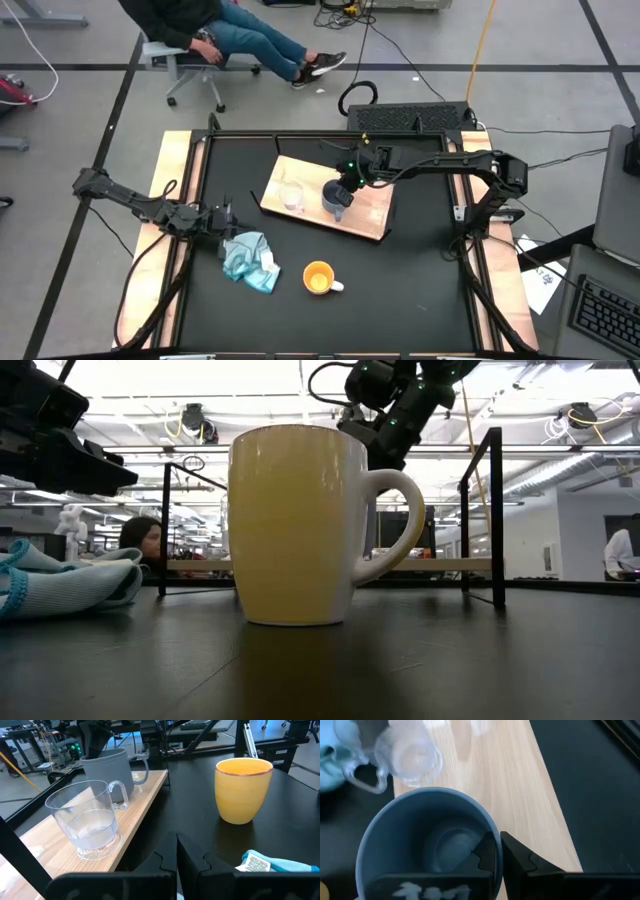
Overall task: Stack small to large cups/mugs on shelf
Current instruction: Put the gray mug on the shelf
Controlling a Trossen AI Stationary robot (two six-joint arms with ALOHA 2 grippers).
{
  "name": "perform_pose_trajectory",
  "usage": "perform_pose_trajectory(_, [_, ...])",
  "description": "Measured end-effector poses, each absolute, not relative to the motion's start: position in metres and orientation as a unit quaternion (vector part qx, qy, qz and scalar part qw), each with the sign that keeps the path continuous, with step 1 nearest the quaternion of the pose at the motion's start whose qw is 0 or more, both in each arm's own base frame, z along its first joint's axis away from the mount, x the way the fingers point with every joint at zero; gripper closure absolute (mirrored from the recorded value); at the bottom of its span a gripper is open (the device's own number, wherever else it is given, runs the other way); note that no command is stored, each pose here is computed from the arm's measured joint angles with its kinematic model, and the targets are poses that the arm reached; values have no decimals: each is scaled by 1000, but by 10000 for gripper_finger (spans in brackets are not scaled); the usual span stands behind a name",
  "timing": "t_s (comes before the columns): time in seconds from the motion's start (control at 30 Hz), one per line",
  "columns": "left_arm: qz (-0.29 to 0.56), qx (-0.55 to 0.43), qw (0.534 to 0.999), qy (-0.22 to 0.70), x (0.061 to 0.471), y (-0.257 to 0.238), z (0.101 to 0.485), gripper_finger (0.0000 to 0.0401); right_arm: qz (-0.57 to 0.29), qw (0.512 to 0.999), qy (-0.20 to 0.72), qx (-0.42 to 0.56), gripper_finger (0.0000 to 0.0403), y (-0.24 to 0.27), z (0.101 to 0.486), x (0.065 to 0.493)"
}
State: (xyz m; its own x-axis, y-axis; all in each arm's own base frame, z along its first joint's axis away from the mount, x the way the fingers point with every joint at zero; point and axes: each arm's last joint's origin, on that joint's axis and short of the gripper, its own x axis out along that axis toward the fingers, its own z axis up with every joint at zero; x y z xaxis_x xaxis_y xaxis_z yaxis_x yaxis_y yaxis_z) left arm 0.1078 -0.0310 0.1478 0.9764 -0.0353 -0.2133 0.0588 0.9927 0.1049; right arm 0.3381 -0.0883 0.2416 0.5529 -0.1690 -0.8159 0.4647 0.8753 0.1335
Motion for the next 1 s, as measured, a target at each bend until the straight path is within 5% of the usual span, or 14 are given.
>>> perform_pose_trajectory(1.0, [-23,51,993,106,108,-31,148,398,-182,857,443,190,399,-79,229,349])
